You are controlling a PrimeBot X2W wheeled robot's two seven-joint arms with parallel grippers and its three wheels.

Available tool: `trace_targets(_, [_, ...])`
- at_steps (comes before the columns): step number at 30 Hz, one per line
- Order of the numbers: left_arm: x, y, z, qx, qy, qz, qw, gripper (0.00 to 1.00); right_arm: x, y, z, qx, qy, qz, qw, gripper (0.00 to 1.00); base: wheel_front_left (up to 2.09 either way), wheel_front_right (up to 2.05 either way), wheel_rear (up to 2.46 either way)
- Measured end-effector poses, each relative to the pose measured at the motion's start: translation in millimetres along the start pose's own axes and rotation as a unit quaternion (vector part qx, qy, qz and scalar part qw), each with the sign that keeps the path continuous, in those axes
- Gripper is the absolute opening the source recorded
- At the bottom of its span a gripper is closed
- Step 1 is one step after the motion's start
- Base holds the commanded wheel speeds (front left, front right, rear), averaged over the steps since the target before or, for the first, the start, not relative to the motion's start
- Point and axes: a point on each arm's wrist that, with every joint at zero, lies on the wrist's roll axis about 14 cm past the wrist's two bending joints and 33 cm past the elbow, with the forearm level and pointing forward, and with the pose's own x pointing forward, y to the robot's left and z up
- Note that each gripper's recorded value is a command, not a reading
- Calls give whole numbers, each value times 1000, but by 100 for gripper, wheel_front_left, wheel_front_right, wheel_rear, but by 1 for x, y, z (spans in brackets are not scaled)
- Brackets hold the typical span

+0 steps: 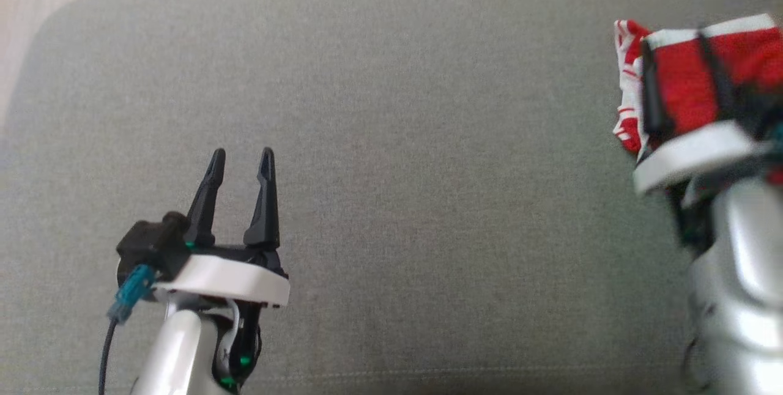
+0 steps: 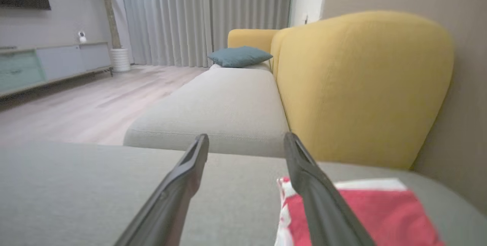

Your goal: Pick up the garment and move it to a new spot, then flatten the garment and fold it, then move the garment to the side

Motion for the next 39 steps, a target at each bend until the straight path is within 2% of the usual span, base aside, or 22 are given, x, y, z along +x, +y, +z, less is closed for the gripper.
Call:
trace_targets(3, [-8, -2, 7, 1, -9, 0, 1000, 100, -25, 22, -13, 72, 2, -5, 997, 100, 0, 0, 0])
trace_targets(8, [-25, -2, 12, 1, -13, 5, 1000, 100, -65, 36, -31, 127, 8, -20, 992, 100, 0, 0, 0])
trace_targets(11, [-32, -2, 12, -7, -12, 9, 1000, 100, -82, 41, -38, 120, 11, -17, 993, 100, 0, 0, 0])
trace_targets(20, [-40, -2, 2, -13, 4, 17, 1000, 100, -105, 51, -45, 156, 8, -18, 988, 100, 0, 0, 0])
trace_targets(39, [-37, 3, 7, -6, -5, 22, 1000, 100, -102, 50, -39, 154, -4, -18, 988, 100, 0, 0, 0])
